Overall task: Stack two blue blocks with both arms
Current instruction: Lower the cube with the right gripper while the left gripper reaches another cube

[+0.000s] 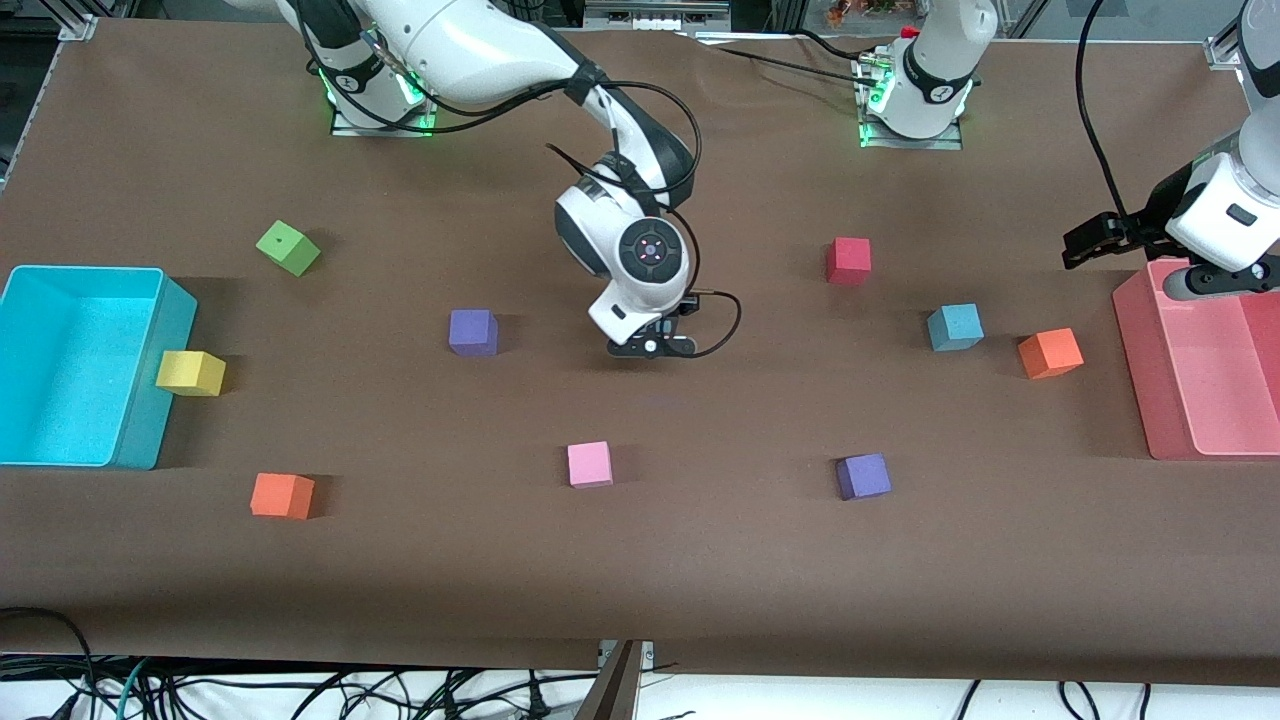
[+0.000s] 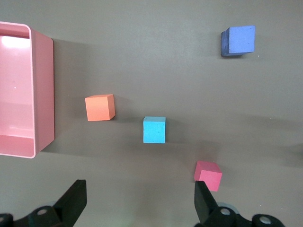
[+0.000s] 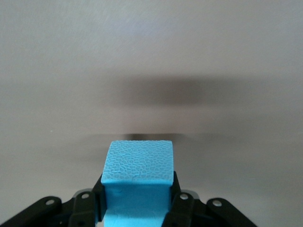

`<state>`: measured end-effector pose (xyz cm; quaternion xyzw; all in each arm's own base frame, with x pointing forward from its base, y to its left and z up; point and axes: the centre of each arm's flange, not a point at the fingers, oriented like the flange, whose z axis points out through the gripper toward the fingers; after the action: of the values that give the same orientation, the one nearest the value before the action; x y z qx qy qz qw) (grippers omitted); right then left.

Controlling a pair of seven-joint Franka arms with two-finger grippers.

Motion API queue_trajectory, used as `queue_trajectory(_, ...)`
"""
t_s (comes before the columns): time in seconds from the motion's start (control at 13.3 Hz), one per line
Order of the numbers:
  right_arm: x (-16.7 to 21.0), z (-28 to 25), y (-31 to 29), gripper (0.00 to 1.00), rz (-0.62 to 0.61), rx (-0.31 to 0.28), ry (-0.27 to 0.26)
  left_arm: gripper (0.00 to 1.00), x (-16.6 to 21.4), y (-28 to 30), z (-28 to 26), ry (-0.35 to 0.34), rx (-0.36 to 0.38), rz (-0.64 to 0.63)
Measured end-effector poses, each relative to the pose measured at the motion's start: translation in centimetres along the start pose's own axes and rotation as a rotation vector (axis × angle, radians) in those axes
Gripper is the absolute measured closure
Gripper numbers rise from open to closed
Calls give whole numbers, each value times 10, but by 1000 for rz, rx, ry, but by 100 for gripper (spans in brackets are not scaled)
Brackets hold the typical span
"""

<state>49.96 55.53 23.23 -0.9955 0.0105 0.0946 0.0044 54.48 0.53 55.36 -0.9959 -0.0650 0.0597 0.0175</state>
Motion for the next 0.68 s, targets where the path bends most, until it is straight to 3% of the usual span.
queue_trajectory(0.38, 1, 16, -2, 49, 34, -3, -3, 0, 5, 1, 9, -12, 2, 0)
queue_trajectory(0.45, 2, 17, -1, 44, 36, -4, -3, 0, 6, 1, 10, -8, 2, 1)
queue_trajectory(0.68, 2, 16, -2, 14, 36, 2, 1, 0, 9, 2, 18, 0, 1, 1)
